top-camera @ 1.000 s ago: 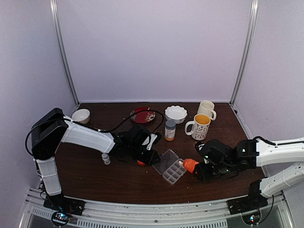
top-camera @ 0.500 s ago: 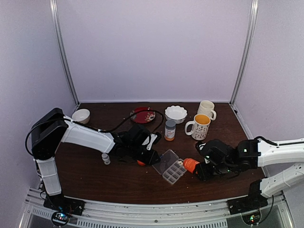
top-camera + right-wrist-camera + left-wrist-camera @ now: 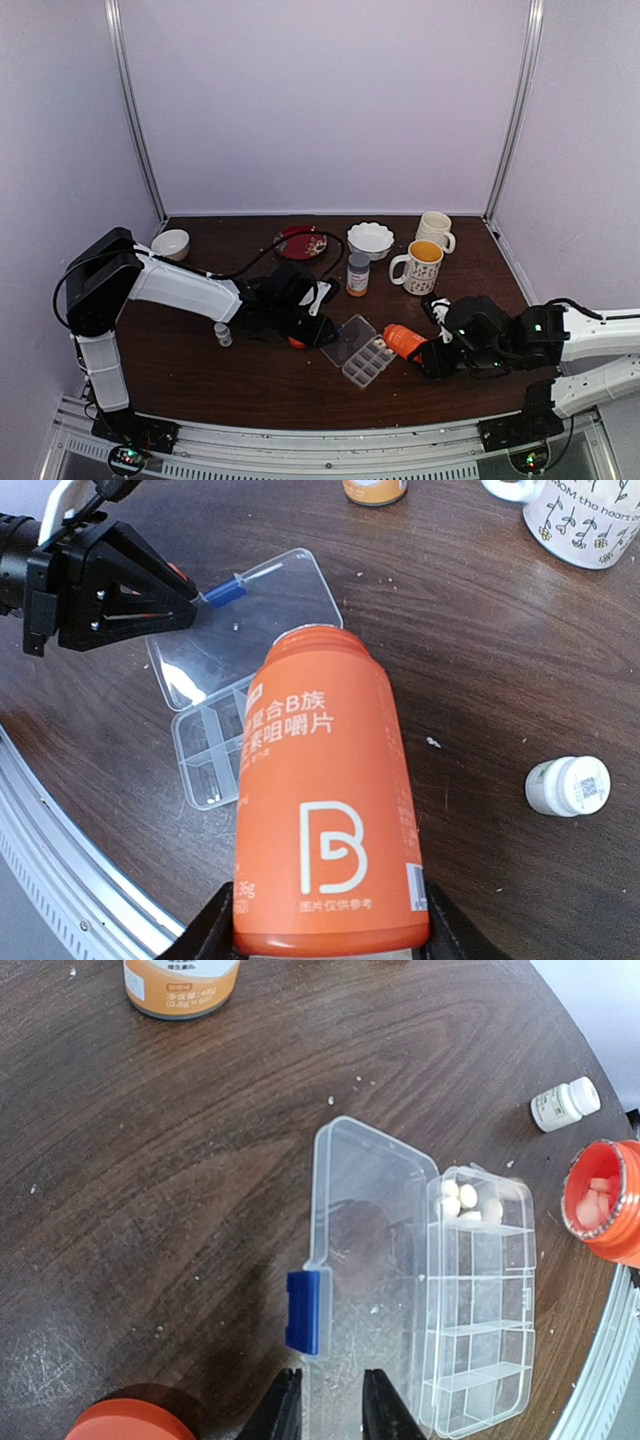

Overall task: Sort the pills into containers
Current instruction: Pick up the lid of the pill bottle from the pill bottle.

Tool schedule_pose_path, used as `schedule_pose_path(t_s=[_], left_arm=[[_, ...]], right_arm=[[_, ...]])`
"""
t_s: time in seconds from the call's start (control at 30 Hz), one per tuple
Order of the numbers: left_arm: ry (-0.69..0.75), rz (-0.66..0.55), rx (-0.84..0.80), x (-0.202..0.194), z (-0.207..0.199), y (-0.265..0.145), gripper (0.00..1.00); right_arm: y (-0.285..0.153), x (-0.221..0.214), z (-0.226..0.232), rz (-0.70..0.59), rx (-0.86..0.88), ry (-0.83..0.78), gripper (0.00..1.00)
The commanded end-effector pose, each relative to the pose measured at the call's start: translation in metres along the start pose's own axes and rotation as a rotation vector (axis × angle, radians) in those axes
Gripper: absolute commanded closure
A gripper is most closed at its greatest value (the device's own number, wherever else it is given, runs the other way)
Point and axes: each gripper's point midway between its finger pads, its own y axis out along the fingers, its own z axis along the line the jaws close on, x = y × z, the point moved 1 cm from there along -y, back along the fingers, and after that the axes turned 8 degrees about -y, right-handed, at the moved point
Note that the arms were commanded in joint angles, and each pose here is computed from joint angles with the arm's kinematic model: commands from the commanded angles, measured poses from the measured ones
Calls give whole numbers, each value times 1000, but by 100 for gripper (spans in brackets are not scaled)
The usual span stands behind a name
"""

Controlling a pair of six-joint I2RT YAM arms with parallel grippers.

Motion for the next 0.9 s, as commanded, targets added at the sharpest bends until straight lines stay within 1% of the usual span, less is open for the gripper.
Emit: schedule_pose_path(t_s=[0.0,0.1,0.17,0.2,0.33,0.43,0.53,0.63,0.8,0.83,0.87], left_arm=[[11,-75,-41,16,-10,-12,73],[20,-95,-53,20,-14,-18,66],[26,-106,-57,24,-17,-24,63],[28,-109,-61,26,-19,-26,62],[9,-111,-74,26,-23,-34,61],[-2,-120,-72,24,-23,-44,61],[-8,-134,-38,26,-20,-55,60],[-24,-112,39,22,-9,-62,57],[-30,-80,131,17,4,-73,45],[-33,-74,161,16,9,-74,37],[-39,-67,196,14,14,-76,33]], right_arm=[[-7,18,8,-111,53,-7,100],[-12,21,13,-160,106,-21,100],[-16,25,14,-217,141,-20,100],[-19,28,14,-252,154,-16,100],[-27,28,12,-323,192,-9,100],[-32,27,12,-351,212,-15,100],[-40,27,15,-394,258,-37,100],[-52,33,18,-473,303,-69,100],[-75,49,17,-648,318,-129,100],[-76,50,16,-668,313,-149,100],[-83,54,21,-712,334,-186,100]])
